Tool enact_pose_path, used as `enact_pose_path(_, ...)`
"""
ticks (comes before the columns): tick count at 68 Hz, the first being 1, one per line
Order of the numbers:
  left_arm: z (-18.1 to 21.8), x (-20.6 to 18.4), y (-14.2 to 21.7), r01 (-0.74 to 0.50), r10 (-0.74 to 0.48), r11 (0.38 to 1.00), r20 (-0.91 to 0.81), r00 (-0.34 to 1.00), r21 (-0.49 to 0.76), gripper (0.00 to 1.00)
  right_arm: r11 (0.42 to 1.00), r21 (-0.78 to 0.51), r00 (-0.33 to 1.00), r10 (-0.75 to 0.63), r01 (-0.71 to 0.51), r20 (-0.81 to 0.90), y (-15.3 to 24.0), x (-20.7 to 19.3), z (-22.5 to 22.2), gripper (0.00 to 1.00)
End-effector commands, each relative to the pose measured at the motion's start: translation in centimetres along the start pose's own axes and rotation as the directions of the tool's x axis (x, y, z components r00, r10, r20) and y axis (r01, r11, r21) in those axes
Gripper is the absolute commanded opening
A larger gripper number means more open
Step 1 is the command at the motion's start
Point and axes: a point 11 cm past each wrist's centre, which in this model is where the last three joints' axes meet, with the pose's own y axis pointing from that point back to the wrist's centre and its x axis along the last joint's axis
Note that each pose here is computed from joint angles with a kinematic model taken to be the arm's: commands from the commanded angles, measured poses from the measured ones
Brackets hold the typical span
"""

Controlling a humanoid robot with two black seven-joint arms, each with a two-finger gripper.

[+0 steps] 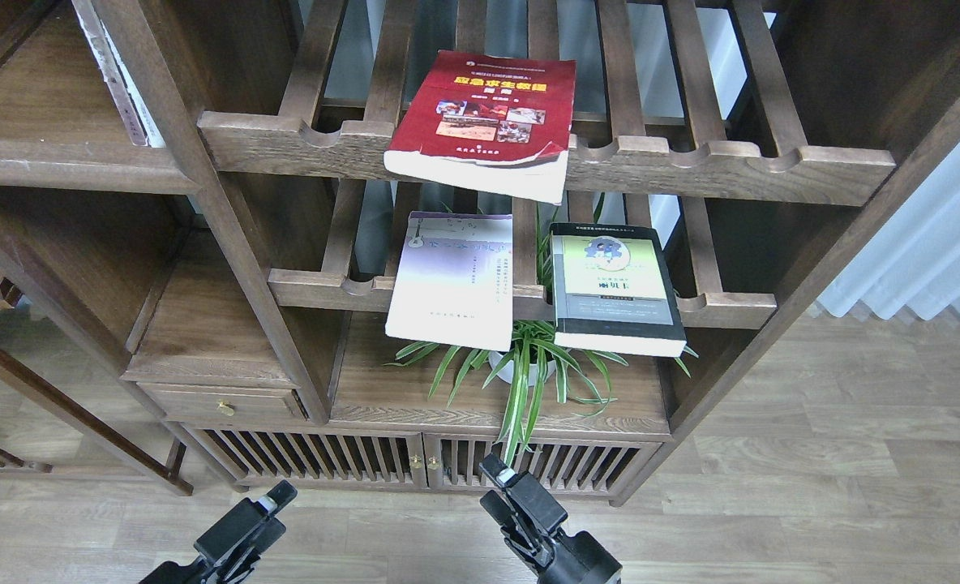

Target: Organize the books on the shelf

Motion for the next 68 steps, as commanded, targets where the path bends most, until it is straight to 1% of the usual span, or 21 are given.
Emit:
enact_pose_path(1, -0.4, 0.0, -0.3, 0.004, -0.004, 1.000, -0.002, 1.000, 0.028, 1.00, 1.000, -0.007, 1.000, 0.001, -0.001, 0.000, 0.0, 0.0, 0.2, 1.00)
enact_pose_path(12, -1.3, -0.1, 0.0, 0.004, -0.004, 0.991, 0.002, 1.000, 0.137, 1.00, 1.000, -0.018, 1.000, 0.005, -0.005, -0.003, 0.0, 0.2, 0.5, 1.00)
enact_pose_path(16, -1.3, 0.0, 0.1, -0.001, 0.000, 0.988, 0.010, 1.000, 0.156, 1.00, 1.000, -0.019, 1.000, 0.007, -0.007, -0.007, -0.1, 0.2, 0.4, 1.00)
enact_pose_path(34, -0.5, 0.9, 0.5, -0.024, 0.025, 0.992, -0.003, 1.000, 0.122, 1.00, 0.998, -0.042, 0.999, 0.036, -0.037, -0.023, -0.1, 1.1, 0.4, 1.00)
enact_pose_path(39, -0.8, 1.0, 0.5, -0.028, 0.029, 0.991, -0.005, 1.000, 0.132, 1.00, 0.994, -0.094, 0.998, 0.046, -0.049, -0.038, -0.4, 1.4, 1.4, 1.00)
enact_pose_path(40, -1.3, 1.0, 0.4, -0.030, 0.030, 0.988, -0.002, 1.000, 0.152, 1.00, 0.990, -0.124, 0.996, 0.064, -0.071, -0.062, -0.7, 2.0, 1.5, 1.00)
enact_pose_path(42, -1.5, 1.0, 0.3, -0.028, 0.029, 0.987, -0.003, 1.000, 0.155, 1.00, 0.985, -0.144, 0.994, 0.079, -0.090, -0.080, -0.7, 2.5, 1.6, 1.00)
enact_pose_path(49, -1.7, 0.9, 0.1, -0.026, 0.026, 0.986, 0.000, 1.000, 0.166, 1.00, 0.971, -0.185, 0.984, 0.129, -0.150, -0.123, -0.5, 4.1, 1.7, 1.00)
enact_pose_path(56, -1.7, 1.0, 0.1, -0.027, 0.028, 0.986, -0.002, 1.000, 0.166, 1.00, 0.966, -0.191, 0.980, 0.150, -0.174, -0.132, -0.2, 4.8, 1.6, 1.00)
enact_pose_path(68, -1.8, 1.2, 0.3, -0.036, 0.037, 0.984, 0.001, 0.999, 0.177, 1.00, 0.967, -0.196, 0.981, 0.141, -0.165, -0.134, -0.4, 4.5, 1.7, 1.00)
